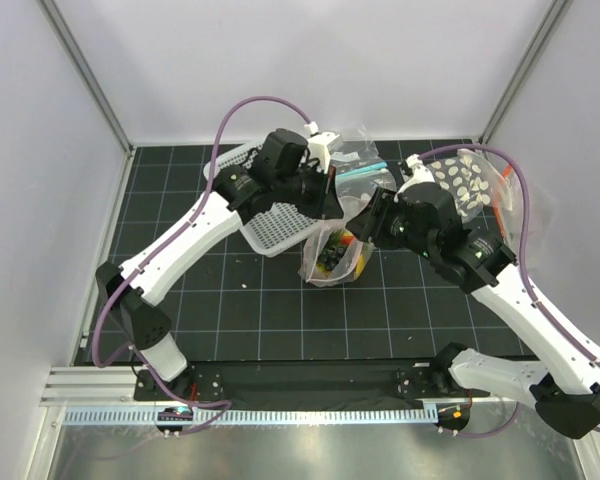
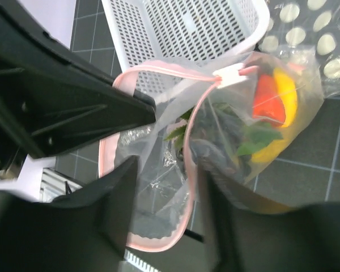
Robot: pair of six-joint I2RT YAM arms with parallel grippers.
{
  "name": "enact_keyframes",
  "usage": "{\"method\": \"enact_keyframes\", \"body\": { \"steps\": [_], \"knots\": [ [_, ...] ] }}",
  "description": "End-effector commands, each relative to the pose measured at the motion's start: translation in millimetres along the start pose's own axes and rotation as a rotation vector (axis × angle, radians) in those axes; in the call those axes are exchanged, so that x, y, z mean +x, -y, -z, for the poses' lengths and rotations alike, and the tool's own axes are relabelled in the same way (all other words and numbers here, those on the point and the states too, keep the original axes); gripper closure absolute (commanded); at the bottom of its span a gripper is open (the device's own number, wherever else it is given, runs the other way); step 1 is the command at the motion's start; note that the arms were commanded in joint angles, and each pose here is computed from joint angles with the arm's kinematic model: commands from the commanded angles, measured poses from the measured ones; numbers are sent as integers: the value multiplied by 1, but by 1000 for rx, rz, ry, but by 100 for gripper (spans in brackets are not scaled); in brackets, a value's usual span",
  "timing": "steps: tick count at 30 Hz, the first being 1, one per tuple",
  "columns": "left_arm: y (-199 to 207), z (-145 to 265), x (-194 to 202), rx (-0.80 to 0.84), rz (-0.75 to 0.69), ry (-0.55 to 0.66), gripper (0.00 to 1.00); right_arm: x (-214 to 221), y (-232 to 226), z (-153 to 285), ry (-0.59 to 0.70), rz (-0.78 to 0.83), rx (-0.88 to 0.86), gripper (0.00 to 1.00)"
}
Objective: Place the food in the zip-top bag and seal the zipper
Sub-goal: Adjust the zipper food storage bag at the center of the board.
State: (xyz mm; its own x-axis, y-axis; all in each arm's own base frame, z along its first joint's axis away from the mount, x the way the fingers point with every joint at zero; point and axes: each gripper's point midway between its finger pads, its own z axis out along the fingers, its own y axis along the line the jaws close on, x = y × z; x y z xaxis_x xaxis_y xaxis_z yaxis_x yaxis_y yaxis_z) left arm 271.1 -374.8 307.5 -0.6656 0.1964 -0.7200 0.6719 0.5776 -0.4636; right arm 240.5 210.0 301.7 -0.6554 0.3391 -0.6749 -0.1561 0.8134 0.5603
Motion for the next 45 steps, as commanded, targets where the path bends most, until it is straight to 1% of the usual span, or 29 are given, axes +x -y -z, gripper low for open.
{"method": "enact_keyframes", "body": {
  "steps": [1,3,4,5,8,9,10,11,15,17,22,25,26,27,29,30,32,33,34,36,37,38,39,42,45],
  "knots": [
    [16,27,-20,97,-65,69,100,-37,-17,18,135,23,-42,53],
    [18,30,-22,106,-91,73,100,-36,-13,19,130,28,-25,63],
    [19,31,-22,111,-96,70,100,-35,-11,19,127,28,-14,66],
    [19,31,-22,111,-103,70,100,-32,-8,19,117,30,-3,67],
    [18,32,-21,110,-114,70,100,-26,-2,17,97,32,15,67],
    [15,30,-20,101,-114,67,100,-23,-1,18,92,29,11,65],
    [15,29,-20,99,-113,66,100,-22,-1,18,89,28,7,56],
    [15,29,-21,100,-115,68,100,-20,-1,18,83,26,7,53],
    [11,28,-24,75,-122,77,100,-8,6,20,54,14,8,49],
    [7,28,-26,52,-126,82,100,-1,9,19,38,11,8,49],
    [4,28,-28,35,-134,86,100,12,14,16,-3,7,9,58],
    [2,26,-27,30,-138,82,100,20,13,10,-24,-2,-9,61],
    [3,26,-26,32,-144,79,100,21,12,9,-27,-9,-14,65],
    [2,25,-25,30,-144,77,100,21,11,8,-28,-12,-19,79],
    [4,24,-21,51,-154,64,100,16,6,6,-19,-19,-30,99],
    [7,26,-20,70,-162,59,100,14,4,7,-15,-23,-35,99],
    [14,26,-16,114,-176,48,91,5,-4,8,7,-33,-48,99],
    [20,31,-15,144,-183,47,84,1,-5,9,20,-37,-48,99],
    [24,34,-15,156,-190,49,70,-3,-8,10,32,-48,-51,99],
    [29,40,-12,174,-211,51,54,-12,-11,11,60,-56,-49,99],
    [32,43,-11,180,-220,53,37,-14,-11,12,65,-64,-46,99],
    [32,44,-7,186,-225,46,29,-16,-12,12,71,-70,-46,99],
    [33,44,-4,191,-232,43,16,-18,-14,12,78,-74,-50,99],
    [34,48,5,207,-241,34,0,-21,-14,9,91,-83,-46,99],
    [34,46,16,215,-264,13,0,-22,-14,5,97,-88,-42,99]
  ]
}}
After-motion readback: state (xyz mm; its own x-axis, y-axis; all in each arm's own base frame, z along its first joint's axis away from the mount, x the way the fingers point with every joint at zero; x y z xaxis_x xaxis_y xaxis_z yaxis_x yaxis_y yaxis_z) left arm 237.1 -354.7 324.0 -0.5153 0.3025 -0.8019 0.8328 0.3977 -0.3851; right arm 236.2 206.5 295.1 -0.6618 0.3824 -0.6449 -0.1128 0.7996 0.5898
